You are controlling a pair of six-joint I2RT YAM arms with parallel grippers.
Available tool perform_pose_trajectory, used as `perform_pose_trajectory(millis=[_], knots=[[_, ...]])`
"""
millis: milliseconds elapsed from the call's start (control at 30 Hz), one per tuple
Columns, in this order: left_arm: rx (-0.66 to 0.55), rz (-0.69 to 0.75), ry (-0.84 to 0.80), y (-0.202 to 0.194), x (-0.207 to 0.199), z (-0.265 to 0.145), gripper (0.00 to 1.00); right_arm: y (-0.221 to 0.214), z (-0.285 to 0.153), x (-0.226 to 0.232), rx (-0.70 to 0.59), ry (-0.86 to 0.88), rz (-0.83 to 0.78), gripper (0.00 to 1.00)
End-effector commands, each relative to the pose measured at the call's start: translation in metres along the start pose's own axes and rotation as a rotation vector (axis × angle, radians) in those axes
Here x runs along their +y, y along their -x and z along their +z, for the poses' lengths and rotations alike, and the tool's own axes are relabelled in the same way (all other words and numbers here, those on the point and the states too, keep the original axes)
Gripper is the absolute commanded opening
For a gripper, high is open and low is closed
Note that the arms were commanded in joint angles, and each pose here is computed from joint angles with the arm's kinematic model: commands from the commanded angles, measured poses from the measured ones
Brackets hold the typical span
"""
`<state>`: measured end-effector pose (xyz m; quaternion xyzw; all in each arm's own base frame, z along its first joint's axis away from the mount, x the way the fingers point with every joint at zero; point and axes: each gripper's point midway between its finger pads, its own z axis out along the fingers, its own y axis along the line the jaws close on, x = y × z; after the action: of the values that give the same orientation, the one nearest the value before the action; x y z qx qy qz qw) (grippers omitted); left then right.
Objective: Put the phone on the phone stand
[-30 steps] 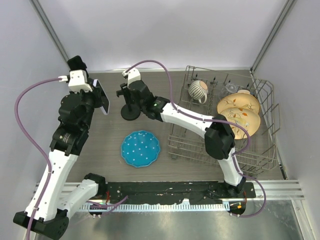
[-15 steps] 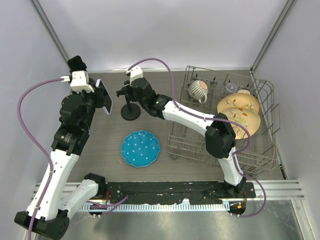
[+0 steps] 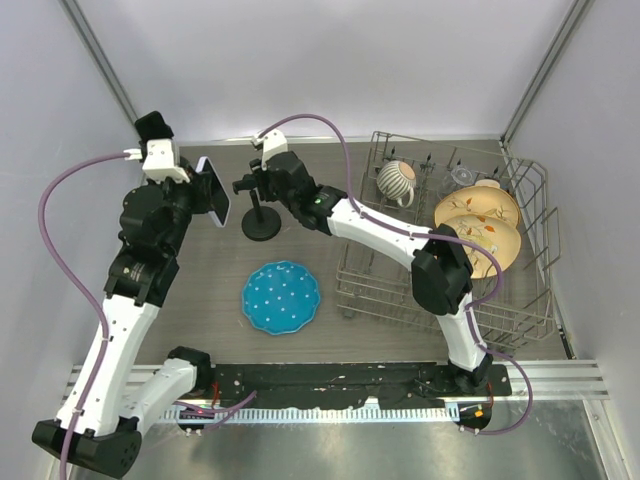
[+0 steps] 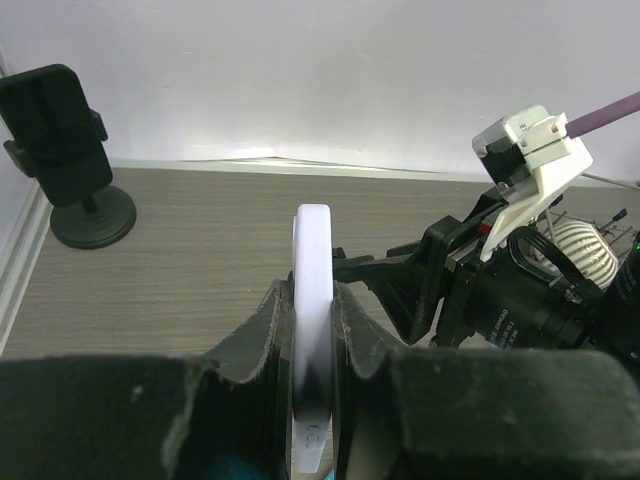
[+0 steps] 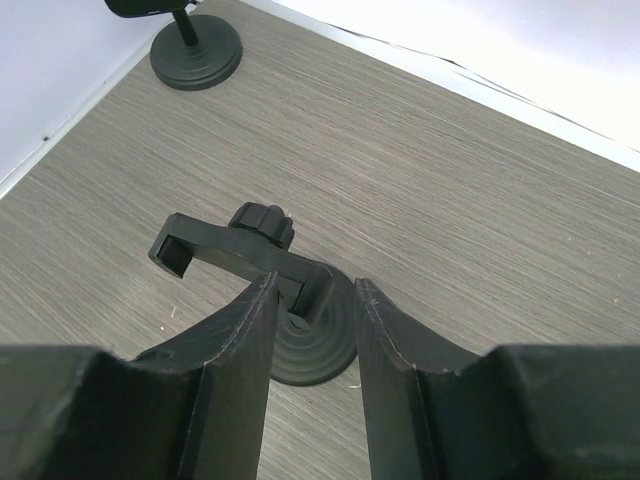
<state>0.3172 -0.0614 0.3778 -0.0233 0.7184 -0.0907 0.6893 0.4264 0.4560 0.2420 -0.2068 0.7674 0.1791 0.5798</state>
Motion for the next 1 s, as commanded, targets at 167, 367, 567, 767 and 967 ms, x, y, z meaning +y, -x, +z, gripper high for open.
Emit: perform_pose_trajectory(millis=[167,367,567,767,967], knots=[[-0.158,-0.044,-0.057,0.047,-0.009,-0.001,0.00,0.013,0.000,0.009,-0.024,0.044,0.025,0.36],[-0.156,-0.055,-0.068,0.049,-0.009,0.001,0.00,0.009,0.003,0.006,-0.013,0.030,0.017,0.35],[-0.155,-0.066,-0.108,0.050,-0.015,0.003,0.00,0.007,0.005,0.002,-0.012,0.016,-0.001,0.36],[-0.113,-0.033,-0.263,0.042,-0.041,0.009,0.00,0.014,0.016,0.005,-0.043,0.039,-0.017,0.10],[-0.021,0.068,-0.517,0.020,-0.062,0.023,0.00,0.013,0.014,0.005,-0.021,0.145,-0.032,0.01]])
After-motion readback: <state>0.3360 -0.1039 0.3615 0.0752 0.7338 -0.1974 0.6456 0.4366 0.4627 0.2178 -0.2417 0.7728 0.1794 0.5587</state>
